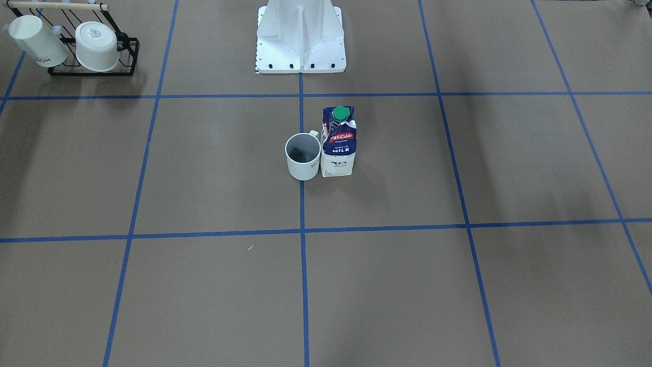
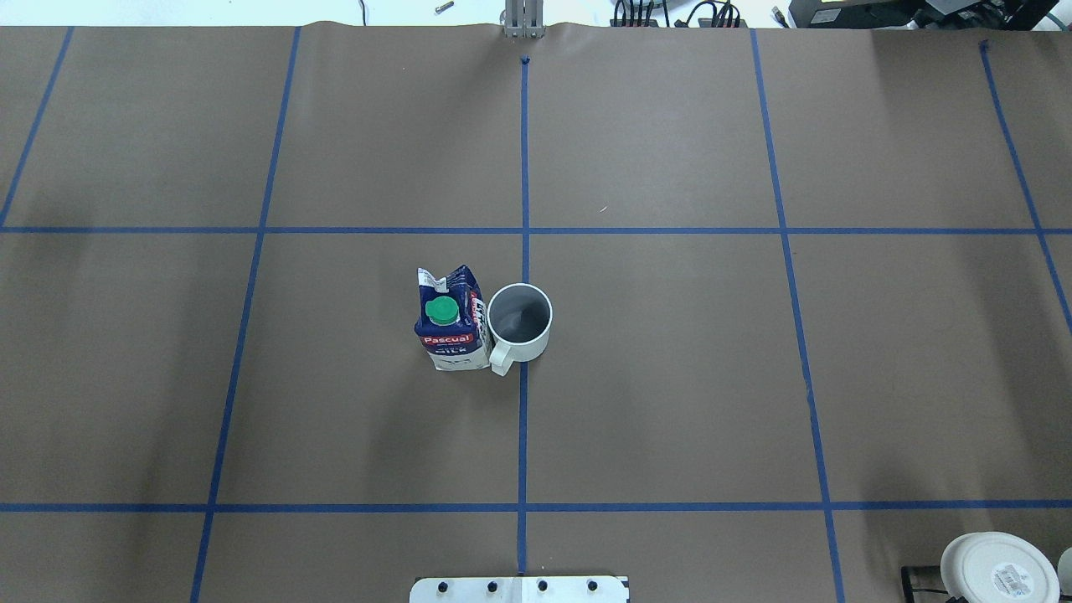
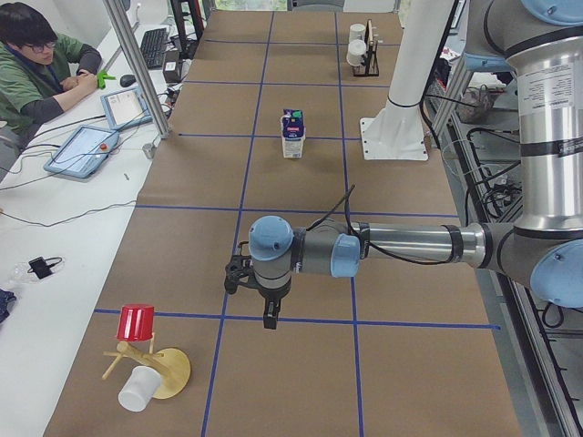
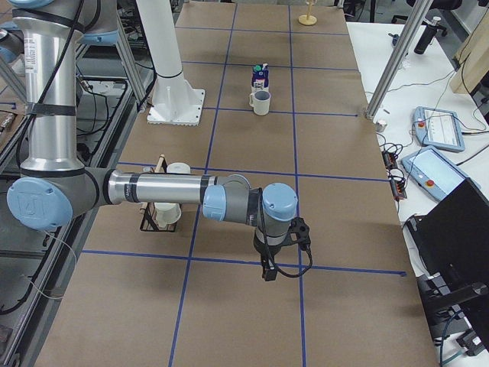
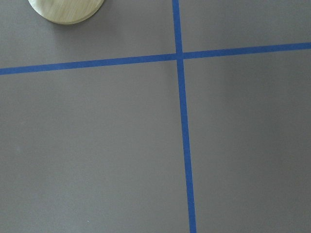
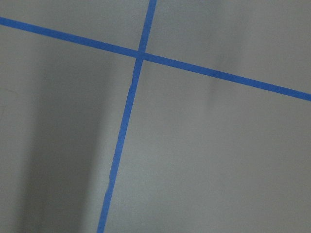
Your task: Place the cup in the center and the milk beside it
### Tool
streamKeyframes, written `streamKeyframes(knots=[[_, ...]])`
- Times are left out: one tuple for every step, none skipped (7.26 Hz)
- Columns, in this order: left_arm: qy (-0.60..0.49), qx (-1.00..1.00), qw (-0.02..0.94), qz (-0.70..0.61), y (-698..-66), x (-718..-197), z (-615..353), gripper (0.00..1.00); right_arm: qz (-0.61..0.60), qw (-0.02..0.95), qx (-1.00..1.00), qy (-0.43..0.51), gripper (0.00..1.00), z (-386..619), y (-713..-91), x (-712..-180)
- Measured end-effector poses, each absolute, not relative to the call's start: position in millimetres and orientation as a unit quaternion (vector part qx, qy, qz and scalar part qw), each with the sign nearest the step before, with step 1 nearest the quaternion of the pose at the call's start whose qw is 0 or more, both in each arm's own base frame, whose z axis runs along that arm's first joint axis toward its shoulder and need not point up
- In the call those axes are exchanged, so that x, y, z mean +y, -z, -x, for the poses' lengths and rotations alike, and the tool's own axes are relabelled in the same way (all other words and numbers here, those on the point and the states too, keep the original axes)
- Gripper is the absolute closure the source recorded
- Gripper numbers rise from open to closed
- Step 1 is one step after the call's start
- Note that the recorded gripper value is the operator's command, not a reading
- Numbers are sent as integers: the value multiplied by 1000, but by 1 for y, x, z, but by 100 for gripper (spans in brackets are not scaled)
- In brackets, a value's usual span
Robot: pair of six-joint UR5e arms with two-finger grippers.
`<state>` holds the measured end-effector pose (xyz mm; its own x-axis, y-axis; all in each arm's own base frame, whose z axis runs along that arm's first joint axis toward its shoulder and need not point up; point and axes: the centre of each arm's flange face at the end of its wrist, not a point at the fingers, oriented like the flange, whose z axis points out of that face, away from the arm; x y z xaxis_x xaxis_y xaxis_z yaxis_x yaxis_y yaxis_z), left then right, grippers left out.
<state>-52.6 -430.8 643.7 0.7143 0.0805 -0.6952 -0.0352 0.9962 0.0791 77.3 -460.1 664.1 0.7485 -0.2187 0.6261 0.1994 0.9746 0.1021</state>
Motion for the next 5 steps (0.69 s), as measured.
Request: streamKeyframes(knots=[[-31,377,925,-30,-644,-431,53,0,-15,934,-338,112,0,-77,-663,-460],[-31,377,925,-30,-643,-431,53,1,-16,934,-340,112,0,-77,-663,-460],[-31,377,925,-30,-643,-430,53,1,-16,932,-345,112,0,-76,-663,-460],[-31,377,925,-30,-643,-430,53,1,-17,930,-350,111,0,-75,-663,-460],[-31,377,925,-31,-643,-430,53,1,-17,929,-352,111,0,-75,-662,-460]])
